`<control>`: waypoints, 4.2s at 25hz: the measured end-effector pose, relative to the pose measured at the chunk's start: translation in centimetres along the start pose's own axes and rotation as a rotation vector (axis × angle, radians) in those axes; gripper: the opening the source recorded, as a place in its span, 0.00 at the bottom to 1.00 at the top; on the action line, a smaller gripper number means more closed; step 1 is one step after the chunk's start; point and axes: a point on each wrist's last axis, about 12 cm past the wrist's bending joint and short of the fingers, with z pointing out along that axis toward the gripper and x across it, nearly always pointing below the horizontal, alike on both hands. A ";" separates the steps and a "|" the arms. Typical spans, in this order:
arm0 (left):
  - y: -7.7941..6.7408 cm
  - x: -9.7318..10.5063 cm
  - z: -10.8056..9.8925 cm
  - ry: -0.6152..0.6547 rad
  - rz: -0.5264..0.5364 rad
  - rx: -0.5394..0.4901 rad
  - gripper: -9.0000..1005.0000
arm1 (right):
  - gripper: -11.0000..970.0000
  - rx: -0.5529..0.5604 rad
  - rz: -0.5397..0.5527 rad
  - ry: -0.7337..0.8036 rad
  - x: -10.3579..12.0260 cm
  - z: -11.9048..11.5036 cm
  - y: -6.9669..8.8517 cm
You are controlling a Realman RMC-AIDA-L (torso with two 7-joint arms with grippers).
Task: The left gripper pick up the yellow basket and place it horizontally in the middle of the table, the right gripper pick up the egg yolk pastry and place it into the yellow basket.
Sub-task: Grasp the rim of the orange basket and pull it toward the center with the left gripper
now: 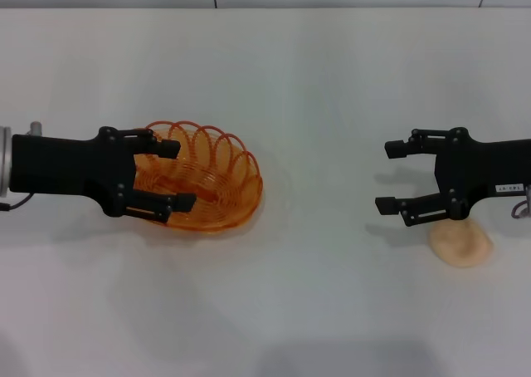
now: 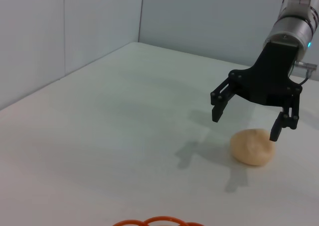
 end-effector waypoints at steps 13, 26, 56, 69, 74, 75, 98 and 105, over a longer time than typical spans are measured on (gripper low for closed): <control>-0.1 0.2 0.0 0.001 -0.007 -0.002 0.89 | 0.90 -0.001 -0.005 -0.002 -0.2 0.1 -0.1; 0.1 -0.2 -0.2 -0.007 -0.033 -0.015 0.89 | 0.90 0.003 -0.003 -0.008 -0.2 0.0 -0.1; 3.3 -7.3 -4.0 0.457 -0.572 -0.417 0.89 | 0.90 0.007 -0.028 -0.031 0.3 0.1 0.4; 4.4 -4.4 0.0 0.496 -0.606 -0.467 0.89 | 0.90 0.007 -0.020 -0.038 0.7 0.0 0.8; 4.3 -3.8 0.8 0.491 -0.609 -0.469 0.89 | 0.90 0.005 -0.021 -0.039 0.7 0.0 0.8; 4.3 -3.8 0.9 0.491 -0.611 -0.468 0.89 | 0.90 0.005 -0.021 -0.039 0.7 0.0 0.8; 4.5 -3.5 1.5 0.448 -0.617 -0.490 0.45 | 0.90 -0.024 -0.029 -0.077 0.1 0.0 1.1; 4.5 -3.5 1.7 0.447 -0.617 -0.483 0.20 | 0.90 -0.025 -0.026 -0.078 0.2 0.0 1.2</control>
